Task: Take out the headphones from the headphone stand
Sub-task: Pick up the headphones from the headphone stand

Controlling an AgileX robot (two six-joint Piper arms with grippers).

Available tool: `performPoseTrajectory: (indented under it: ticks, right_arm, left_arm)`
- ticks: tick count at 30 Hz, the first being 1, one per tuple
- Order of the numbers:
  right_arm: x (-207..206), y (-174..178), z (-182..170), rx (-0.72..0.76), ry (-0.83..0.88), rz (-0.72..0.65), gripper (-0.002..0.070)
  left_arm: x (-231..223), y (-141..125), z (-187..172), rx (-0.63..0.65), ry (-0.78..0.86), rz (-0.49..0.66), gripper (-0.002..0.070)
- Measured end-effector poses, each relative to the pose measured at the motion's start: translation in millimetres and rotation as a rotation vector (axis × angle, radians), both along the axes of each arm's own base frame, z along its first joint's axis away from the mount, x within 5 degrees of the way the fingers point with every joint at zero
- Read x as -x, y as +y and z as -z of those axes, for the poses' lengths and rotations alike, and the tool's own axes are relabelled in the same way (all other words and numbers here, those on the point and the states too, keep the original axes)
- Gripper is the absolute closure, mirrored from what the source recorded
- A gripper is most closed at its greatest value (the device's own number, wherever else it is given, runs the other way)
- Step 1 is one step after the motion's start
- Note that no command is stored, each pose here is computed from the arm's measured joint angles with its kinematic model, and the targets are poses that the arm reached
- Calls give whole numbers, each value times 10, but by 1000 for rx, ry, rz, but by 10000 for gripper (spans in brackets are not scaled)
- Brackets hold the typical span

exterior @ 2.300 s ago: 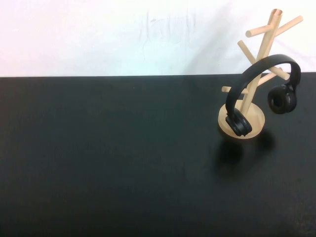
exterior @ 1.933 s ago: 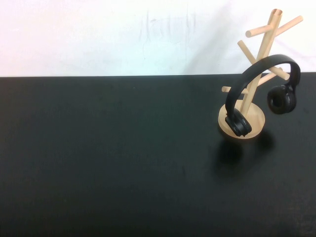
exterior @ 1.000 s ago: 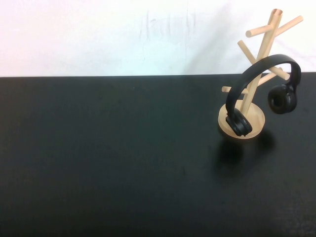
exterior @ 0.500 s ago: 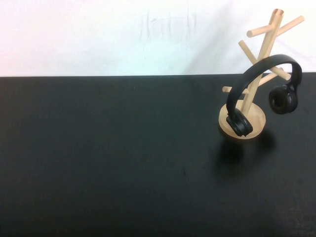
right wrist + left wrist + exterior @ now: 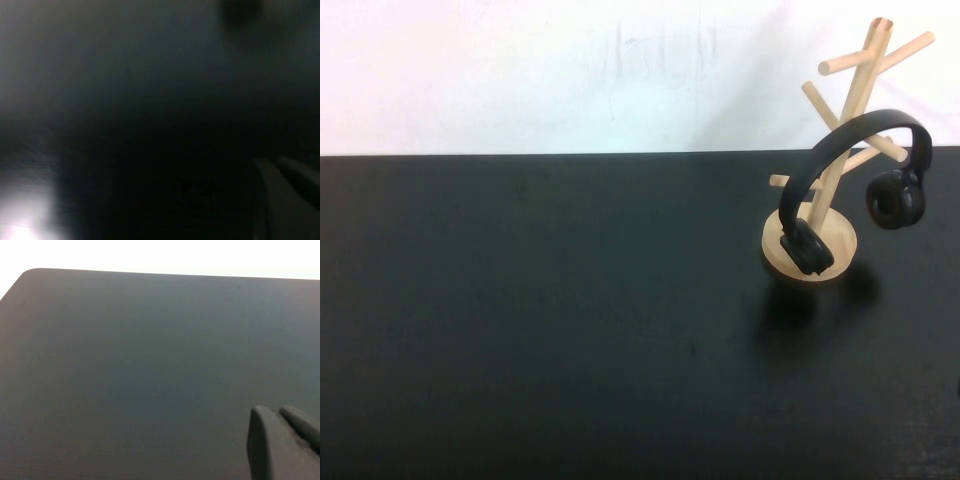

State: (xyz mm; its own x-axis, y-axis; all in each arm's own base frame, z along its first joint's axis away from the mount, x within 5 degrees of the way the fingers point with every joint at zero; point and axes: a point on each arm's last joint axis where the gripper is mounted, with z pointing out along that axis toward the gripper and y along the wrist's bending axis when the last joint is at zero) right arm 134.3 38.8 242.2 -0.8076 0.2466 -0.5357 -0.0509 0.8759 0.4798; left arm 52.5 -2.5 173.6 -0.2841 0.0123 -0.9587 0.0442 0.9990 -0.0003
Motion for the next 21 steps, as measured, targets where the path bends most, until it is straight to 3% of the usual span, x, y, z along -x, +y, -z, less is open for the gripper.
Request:
performPoseTrajectory:
  ticks: [4, 9, 12, 15, 19, 21]
  right_arm:
    - [-369, 6, 3, 32, 91, -33, 676]
    - [-760, 77, -155, -19, 11, -11, 672]
    - [-862, 101, -246, -97, -71, 50, 634]
    - [-909, 212, -294, -164, -133, 32, 526]
    - [-1029, 297, -301, -253, -199, 45, 276]
    - [-1102, 342, -277, -282, -221, 64, 194]
  left_arm:
    - [0, 0, 0, 0, 0, 0, 678]
    - [0, 0, 0, 0, 0, 0, 678]
    - [0, 0, 0, 0, 0, 0, 678]
    - [0, 0, 0, 0, 0, 0, 678]
    - [0, 0, 2, 0, 2, 0, 678]
    - [0, 0, 2, 0, 2, 0, 678]
